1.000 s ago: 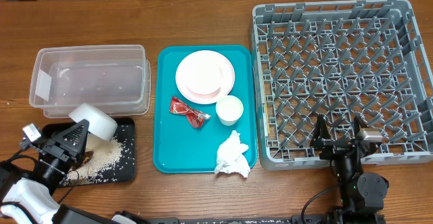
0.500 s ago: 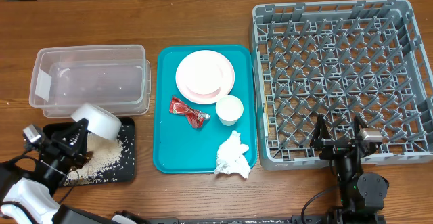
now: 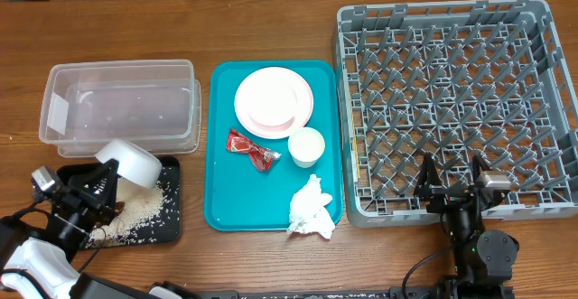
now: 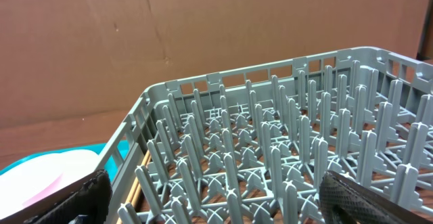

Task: Sort waste into correct bins and load items into the dishwasher
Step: 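Tilt the bowl with the left gripper to dump food onto black tray, then carry the emptied bowl back and set it on the teal tray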

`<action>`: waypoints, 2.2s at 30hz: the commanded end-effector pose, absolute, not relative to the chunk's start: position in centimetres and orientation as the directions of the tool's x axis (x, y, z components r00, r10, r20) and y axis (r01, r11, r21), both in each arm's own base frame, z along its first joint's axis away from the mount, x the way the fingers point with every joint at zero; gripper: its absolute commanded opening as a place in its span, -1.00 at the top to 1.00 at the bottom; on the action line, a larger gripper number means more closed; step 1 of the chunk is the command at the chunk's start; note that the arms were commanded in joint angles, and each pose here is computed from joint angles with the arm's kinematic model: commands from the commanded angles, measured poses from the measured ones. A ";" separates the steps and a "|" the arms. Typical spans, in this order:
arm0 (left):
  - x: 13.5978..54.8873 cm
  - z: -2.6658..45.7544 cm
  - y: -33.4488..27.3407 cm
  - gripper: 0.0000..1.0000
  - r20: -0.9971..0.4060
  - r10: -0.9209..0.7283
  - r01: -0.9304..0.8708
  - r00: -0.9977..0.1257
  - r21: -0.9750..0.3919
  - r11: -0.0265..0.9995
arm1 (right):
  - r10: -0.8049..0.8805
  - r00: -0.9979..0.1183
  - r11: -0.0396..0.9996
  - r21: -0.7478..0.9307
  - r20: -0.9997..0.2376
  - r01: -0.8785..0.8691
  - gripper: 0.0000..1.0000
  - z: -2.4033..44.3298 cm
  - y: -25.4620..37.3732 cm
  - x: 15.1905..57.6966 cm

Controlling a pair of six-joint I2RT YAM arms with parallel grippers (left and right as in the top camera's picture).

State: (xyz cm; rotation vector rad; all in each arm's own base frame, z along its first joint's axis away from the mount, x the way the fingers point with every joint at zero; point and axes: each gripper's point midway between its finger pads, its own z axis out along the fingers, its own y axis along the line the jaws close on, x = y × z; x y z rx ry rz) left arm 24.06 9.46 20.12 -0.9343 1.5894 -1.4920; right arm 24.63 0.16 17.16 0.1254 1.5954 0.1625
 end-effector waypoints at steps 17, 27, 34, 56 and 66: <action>24.4 19.0 3.5 0.92 -0.135 -0.714 -0.151 -0.687 -0.935 0.322 | 0.186 -0.025 0.982 0.187 -0.982 -0.021 -1.00 17.1 0.2 24.6; 25.3 18.5 -2.5 0.92 -0.159 -0.442 -0.206 -0.883 -0.714 0.669 | 0.186 -0.025 0.982 0.187 -0.982 -0.021 -1.00 17.0 0.2 24.6; 24.9 15.7 -8.7 0.92 -0.161 -0.240 -0.132 -0.957 -0.493 0.860 | 0.186 -0.025 0.982 0.187 -0.982 -0.021 -1.00 17.0 0.2 24.6; 23.6 6.8 -15.1 0.92 -0.113 -0.025 -0.022 -0.993 -0.026 0.999 | 0.186 -0.025 0.982 0.187 -0.982 -0.021 -1.00 17.0 0.2 24.6; 23.5 6.4 -15.0 0.17 -0.096 -0.023 -0.022 -0.995 -0.014 1.000 | 0.186 -0.025 0.982 0.187 -0.982 -0.021 -1.00 17.0 0.2 24.6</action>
